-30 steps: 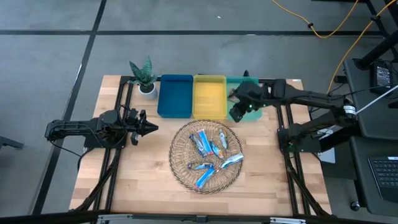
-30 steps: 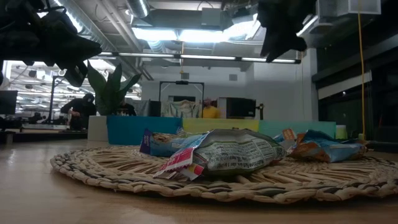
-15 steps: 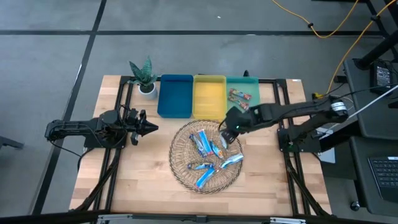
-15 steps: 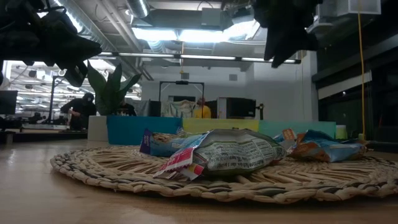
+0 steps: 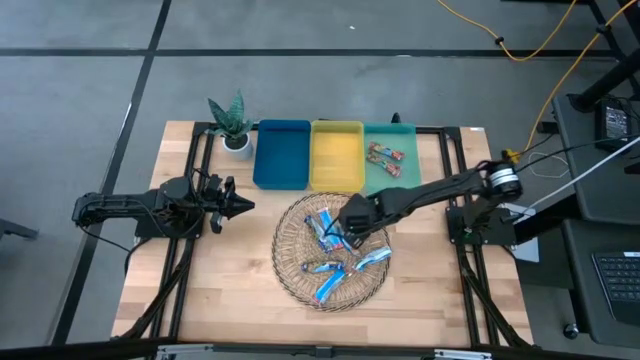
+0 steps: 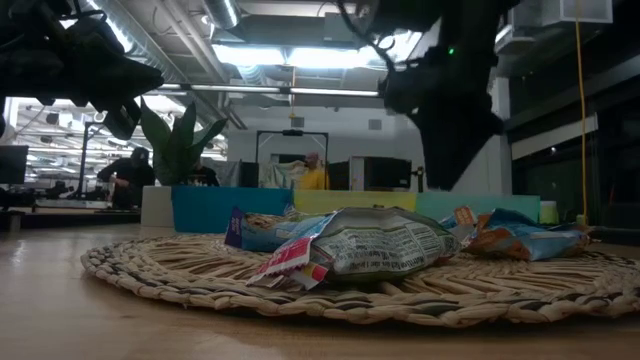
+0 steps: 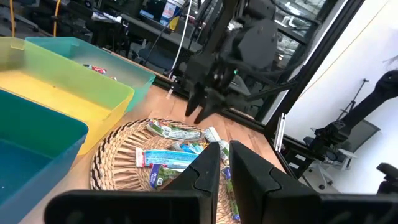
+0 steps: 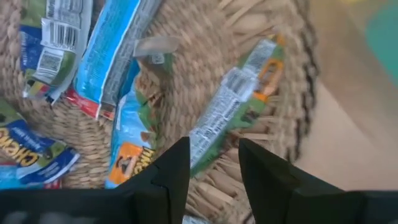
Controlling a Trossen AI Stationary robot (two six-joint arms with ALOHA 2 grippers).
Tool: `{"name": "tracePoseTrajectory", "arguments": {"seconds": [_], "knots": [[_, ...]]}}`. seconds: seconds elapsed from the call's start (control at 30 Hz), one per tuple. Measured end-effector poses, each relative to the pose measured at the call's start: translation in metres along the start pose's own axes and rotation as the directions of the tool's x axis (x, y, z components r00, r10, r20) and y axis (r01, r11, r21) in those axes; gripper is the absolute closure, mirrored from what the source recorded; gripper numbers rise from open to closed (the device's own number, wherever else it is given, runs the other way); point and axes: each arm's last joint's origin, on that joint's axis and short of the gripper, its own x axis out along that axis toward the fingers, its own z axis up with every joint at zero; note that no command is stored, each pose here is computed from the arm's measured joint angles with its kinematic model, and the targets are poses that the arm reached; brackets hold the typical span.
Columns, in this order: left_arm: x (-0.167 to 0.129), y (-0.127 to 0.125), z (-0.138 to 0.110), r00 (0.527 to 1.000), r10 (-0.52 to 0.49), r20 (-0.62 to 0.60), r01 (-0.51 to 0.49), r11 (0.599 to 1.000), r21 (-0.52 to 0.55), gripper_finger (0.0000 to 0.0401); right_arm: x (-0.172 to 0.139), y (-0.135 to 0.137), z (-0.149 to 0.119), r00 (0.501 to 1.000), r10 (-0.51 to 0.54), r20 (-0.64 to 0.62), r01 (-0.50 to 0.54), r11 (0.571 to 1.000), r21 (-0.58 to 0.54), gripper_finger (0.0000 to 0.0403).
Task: Pick and place Granola Bars by type
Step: Put the yellow granola bar into the yellow bin
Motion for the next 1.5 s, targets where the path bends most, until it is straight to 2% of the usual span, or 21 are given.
{"name": "tracePoseTrajectory", "arguments": {"seconds": [0.17, 0.37, 0.47, 0.73, 0.87, 1.0, 1.13, 1.5], "knots": [[0.0, 0.0, 0.0, 1.0, 0.0, 0.0, 0.0, 1.0, 0.0, 0.037, 0.012, 0.005, 0.002, 1.0, 0.005, 0.002, -0.005, 1.0, 0.005, 0.0208], [0.0, 0.0, 0.0, 1.0, 0.0, 0.0, 0.0, 1.0, 0.0, 0.037, 0.019, 0.001, 0.001, 1.0, -0.026, -0.016, 0.027, 0.996, 0.088, 0.0119], [0.0, 0.0, 0.0, 1.0, 0.0, 0.0, 0.0, 1.0, 0.0, 0.037, 0.022, -0.003, -0.002, 0.998, -0.046, -0.032, 0.05, 0.992, 0.12, 0.0088], [0.0, 0.0, 0.0, 1.0, 0.0, 0.0, 0.0, 1.0, 0.0, 0.037, 0.035, -0.009, -0.009, 0.997, -0.059, -0.04, 0.065, 0.986, 0.156, 0.0071], [0.0, 0.0, 0.0, 1.0, 0.0, 0.0, 0.0, 1.0, 0.0, 0.037, 0.04, -0.008, -0.009, 1.0, -0.025, -0.013, 0.027, 0.986, 0.162, 0.0071], [0.0, 0.0, 0.0, 1.0, 0.0, 0.0, 0.0, 1.0, 0.0, 0.037, 0.045, -0.009, -0.012, 1.0, -0.006, -0.006, 0.007, 0.985, 0.171, 0.0088], [0.0, 0.0, 0.0, 1.0, 0.0, 0.0, 0.0, 1.0, 0.0, 0.037, 0.052, -0.011, -0.015, 0.998, 0.046, -0.045, -0.036, 0.98, 0.194, 0.0129], [0.0, 0.0, 0.0, 1.0, 0.0, 0.0, 0.0, 1.0, 0.0, 0.037, 0.052, -0.013, -0.014, 0.996, 0.065, -0.062, -0.052, 0.979, 0.196, 0.0317]]}}
